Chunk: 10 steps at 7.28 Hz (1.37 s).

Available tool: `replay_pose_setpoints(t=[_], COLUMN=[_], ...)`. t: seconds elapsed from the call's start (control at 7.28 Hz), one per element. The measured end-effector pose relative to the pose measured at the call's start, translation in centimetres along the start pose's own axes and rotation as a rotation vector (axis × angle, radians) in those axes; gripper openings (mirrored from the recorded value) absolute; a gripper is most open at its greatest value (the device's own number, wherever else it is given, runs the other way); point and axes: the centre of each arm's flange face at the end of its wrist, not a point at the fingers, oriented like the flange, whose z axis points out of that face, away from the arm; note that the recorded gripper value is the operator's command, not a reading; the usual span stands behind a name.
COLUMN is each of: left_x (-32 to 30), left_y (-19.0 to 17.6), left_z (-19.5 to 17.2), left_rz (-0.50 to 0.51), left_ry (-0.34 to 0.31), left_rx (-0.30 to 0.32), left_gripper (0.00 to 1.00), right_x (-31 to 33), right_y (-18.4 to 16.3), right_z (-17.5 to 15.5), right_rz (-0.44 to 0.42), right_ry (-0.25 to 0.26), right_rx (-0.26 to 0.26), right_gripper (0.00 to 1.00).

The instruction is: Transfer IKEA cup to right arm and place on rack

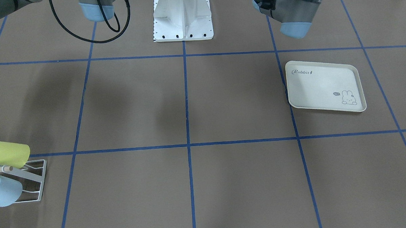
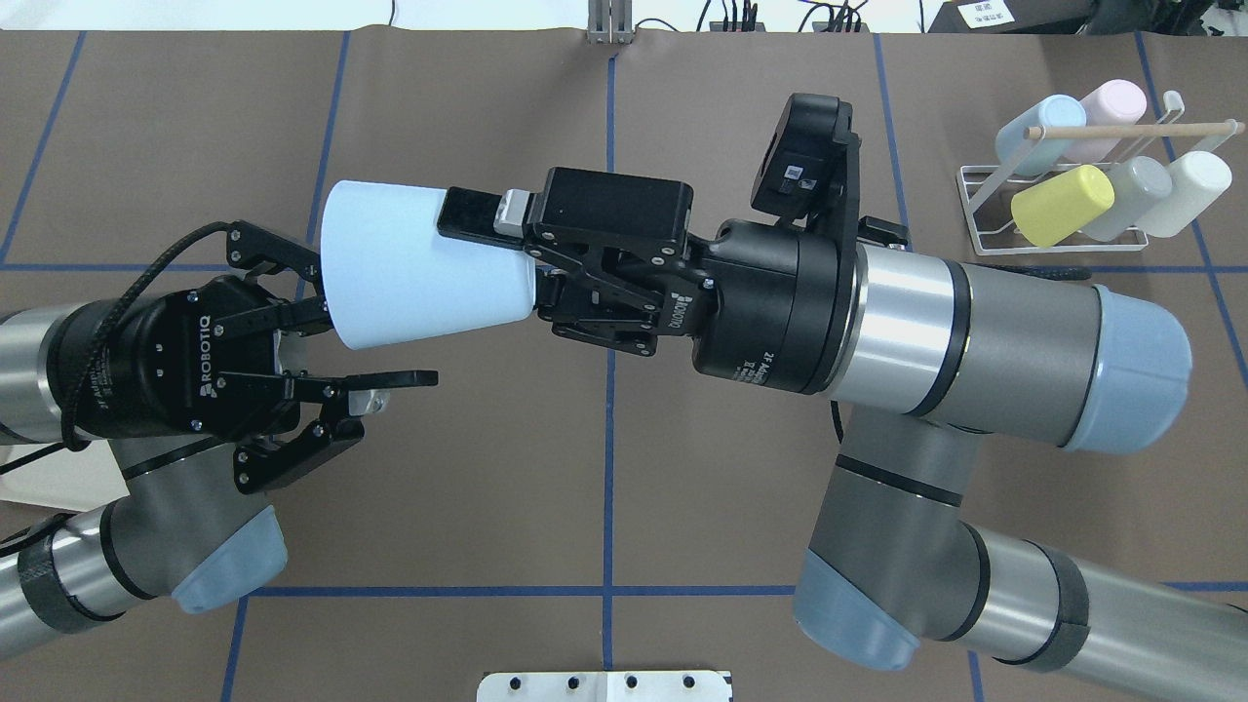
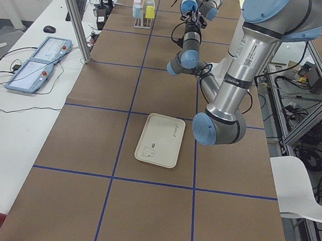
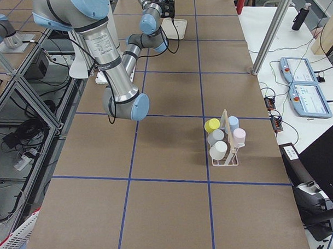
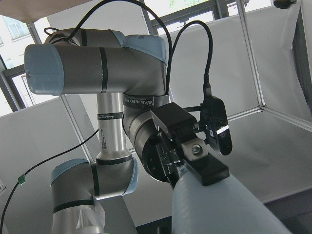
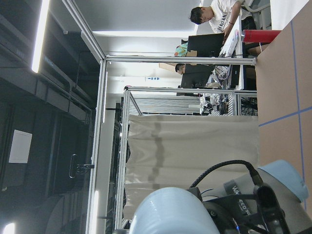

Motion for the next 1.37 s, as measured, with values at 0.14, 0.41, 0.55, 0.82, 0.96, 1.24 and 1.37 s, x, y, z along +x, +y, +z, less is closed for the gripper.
replay_pose_setpoints(t=[0.14,0.41,0.55,0.82,0.96,1.24,1.37], left_x=[0.0,0.7,1.0,2.2,2.7,3.3,3.4], left_y=[0.3,0.7,0.7,0.4,-0.5,-2.9,-4.0], left_z=[-0.3,-2.3,-3.9,-6.2,-7.0,-7.9,-8.7], left_rz=[0.008,0.075,0.152,0.322,0.414,0.582,0.644], left_ry=[-0.022,-0.059,-0.082,-0.096,-0.114,-0.159,-0.179], left_rx=[0.004,0.046,0.082,0.145,0.194,0.316,0.362], left_gripper=[1.00,1.00,1.00,1.00,1.00,1.00,1.00], right_x=[-0.1,-0.4,-0.2,1.0,1.4,2.1,2.4], right_y=[0.0,-0.3,-1.3,-6.9,-10.8,-18.8,-22.0], right_z=[-0.1,-0.5,-1.5,-6.5,-10.3,-18.5,-21.5], right_rz=[0.000,-0.001,-0.014,-0.111,-0.205,-0.400,-0.458], right_ry=[-0.002,-0.021,-0.018,0.087,0.190,0.496,0.633], right_rx=[0.001,0.011,0.042,0.141,0.179,0.232,0.270], right_gripper=[0.04,0.04,0.04,0.05,0.05,0.05,0.05])
